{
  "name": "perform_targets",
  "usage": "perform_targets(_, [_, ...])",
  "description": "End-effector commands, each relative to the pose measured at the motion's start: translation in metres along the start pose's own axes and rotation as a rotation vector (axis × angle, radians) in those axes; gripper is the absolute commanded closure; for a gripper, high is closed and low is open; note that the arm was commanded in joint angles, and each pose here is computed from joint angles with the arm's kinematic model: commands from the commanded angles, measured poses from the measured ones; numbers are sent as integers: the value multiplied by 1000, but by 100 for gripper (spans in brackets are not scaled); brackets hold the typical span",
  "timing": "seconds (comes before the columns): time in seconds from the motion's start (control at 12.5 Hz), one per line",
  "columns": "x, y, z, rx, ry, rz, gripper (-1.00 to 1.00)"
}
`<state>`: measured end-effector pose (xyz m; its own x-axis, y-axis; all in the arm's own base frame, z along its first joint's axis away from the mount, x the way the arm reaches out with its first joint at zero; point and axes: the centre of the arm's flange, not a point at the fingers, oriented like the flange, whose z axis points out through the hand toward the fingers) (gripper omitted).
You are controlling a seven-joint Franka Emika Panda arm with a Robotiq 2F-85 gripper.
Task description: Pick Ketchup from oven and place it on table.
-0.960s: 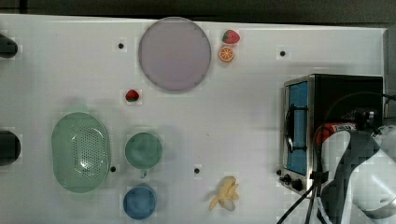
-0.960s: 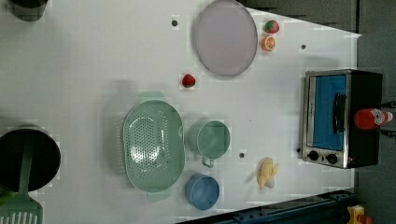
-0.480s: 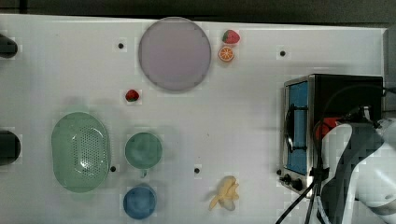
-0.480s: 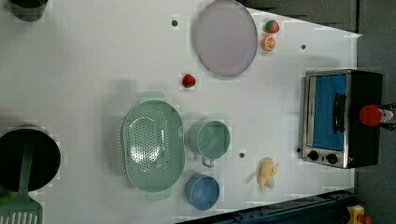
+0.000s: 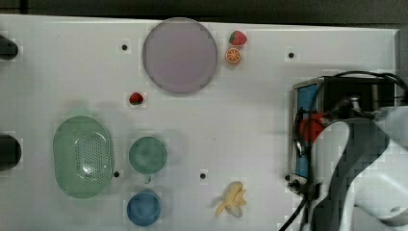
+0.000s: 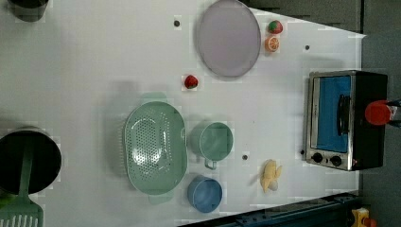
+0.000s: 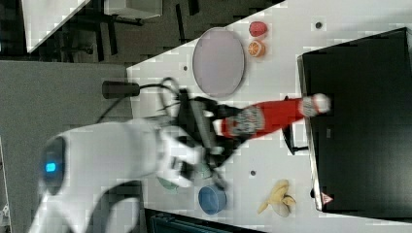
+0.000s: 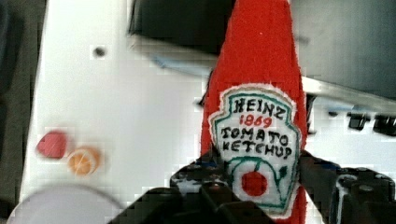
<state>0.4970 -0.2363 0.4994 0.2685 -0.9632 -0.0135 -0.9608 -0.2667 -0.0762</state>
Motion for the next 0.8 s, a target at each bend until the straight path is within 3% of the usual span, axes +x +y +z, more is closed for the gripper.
perform_targets(0.08, [-104, -48, -15, 6, -29, -84, -1])
perform_targets(0.4, [-165, -54, 35, -91, -62, 2, -1])
perform_targets(0.64, [-192, -49, 105, -141, -20, 22, -1])
perform_targets(0.8, [-195, -43, 163, -166, -20, 31, -1])
